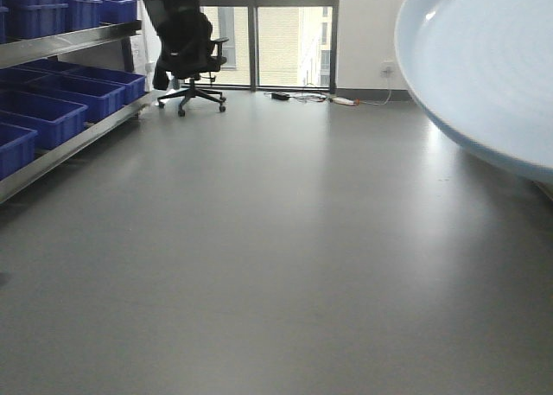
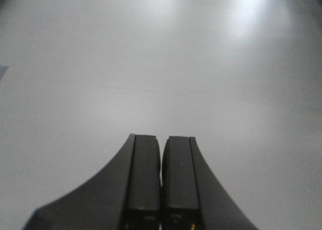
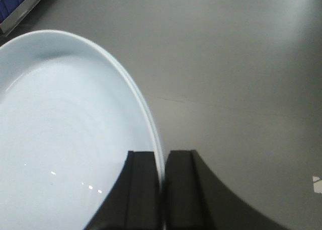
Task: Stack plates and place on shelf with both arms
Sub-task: 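Turn and drive toward the blue-bin shelf carrying the plate stack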
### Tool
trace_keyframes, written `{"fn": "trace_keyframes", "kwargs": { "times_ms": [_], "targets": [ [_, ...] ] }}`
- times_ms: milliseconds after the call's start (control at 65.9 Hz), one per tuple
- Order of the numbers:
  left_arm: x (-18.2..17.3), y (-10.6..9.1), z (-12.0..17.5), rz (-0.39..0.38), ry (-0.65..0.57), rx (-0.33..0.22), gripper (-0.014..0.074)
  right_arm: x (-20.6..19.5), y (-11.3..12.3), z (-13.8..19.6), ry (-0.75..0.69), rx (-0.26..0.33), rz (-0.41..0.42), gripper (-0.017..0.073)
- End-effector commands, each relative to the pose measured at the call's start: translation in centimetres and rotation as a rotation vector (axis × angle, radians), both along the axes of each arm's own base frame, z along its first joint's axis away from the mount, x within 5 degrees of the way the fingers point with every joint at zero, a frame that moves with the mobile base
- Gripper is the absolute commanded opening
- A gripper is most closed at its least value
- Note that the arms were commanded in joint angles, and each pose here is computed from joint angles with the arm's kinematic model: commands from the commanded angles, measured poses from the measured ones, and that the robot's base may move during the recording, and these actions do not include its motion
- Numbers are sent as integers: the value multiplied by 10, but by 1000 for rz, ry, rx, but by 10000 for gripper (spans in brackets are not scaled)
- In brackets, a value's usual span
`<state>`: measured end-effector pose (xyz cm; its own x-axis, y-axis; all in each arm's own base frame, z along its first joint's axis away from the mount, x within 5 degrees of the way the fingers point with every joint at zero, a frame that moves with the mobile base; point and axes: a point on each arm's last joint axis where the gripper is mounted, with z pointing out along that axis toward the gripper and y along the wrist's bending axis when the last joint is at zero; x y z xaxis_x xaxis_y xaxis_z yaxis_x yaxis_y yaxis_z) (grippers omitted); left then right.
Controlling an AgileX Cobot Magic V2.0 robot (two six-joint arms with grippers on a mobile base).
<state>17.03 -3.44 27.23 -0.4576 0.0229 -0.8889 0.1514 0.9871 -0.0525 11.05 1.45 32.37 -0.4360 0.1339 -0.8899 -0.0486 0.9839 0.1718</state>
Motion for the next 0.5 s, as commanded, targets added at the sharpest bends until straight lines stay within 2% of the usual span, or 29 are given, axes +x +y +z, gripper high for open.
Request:
{"fn": "trace_keyframes", "kwargs": {
  "times_ms": [0,486],
  "targets": [
    [4,-2,17,-12,-110,-34,90,2,0,17,-121,10,-2,48],
    [4,-2,17,-12,-110,-34,89,2,0,17,-121,10,-2,48]
  ]
}}
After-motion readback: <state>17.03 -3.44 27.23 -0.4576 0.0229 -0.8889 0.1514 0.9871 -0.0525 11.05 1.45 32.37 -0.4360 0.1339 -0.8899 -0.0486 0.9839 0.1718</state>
